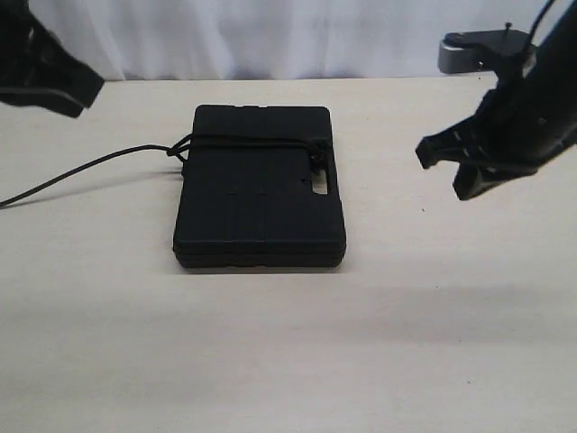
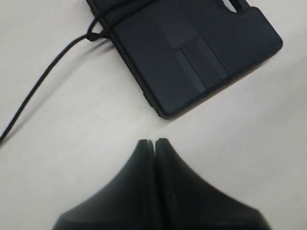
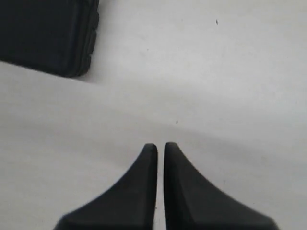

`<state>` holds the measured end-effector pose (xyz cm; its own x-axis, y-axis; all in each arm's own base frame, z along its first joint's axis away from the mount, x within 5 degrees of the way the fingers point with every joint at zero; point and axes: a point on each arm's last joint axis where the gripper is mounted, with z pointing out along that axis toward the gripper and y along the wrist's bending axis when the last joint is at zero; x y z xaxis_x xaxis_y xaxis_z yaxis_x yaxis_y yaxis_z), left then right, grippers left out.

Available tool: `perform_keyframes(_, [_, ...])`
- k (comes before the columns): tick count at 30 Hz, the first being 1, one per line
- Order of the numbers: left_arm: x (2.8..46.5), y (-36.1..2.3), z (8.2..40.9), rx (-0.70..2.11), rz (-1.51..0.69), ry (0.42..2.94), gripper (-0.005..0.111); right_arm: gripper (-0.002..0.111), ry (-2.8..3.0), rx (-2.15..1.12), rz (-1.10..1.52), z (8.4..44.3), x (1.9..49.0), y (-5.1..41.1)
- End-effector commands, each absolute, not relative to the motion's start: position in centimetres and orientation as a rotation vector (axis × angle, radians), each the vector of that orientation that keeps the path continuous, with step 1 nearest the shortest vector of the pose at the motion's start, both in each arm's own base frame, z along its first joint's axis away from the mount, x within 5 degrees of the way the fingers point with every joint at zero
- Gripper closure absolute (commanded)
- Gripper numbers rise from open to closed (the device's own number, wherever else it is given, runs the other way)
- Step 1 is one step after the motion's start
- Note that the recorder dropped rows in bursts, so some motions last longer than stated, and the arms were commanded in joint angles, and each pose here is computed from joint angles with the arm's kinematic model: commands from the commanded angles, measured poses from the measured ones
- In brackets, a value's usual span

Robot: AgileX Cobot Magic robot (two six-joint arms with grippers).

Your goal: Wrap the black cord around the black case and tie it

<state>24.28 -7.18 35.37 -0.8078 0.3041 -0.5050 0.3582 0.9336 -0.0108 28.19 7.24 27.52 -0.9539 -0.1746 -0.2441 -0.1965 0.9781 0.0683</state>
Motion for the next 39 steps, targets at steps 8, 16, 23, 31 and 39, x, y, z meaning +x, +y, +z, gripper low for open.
perform_keyframes(8, [14.3, -5.7, 33.0, 0.366, -0.290, 2.197, 0.107, 0.104, 2.443, -0.375, 0.115, 28.8, 17.7, 4.4])
perform_keyframes(16, [9.7, -3.6, 29.7, 0.246, -0.313, 1.695, 0.107, 0.104, 1.903, -0.219, 0.248, 29.4, 11.4, 3.3])
perform_keyframes(23, [9.4, -3.0, 26.3, 0.172, -0.311, 1.502, 0.107, 0.104, 1.715, -0.181, 0.195, 26.0, 9.9, 2.4])
perform_keyframes(31, [9.4, -3.0, 25.9, 0.178, -0.310, 1.531, 0.107, 0.104, 1.795, -0.190, 0.190, 22.6, 9.2, 2.2])
perform_keyframes(39, [9.4, -3.0, 25.9, 0.178, -0.310, 1.529, 0.107, 0.104, 1.817, -0.198, 0.193, 21.7, 9.1, 2.3])
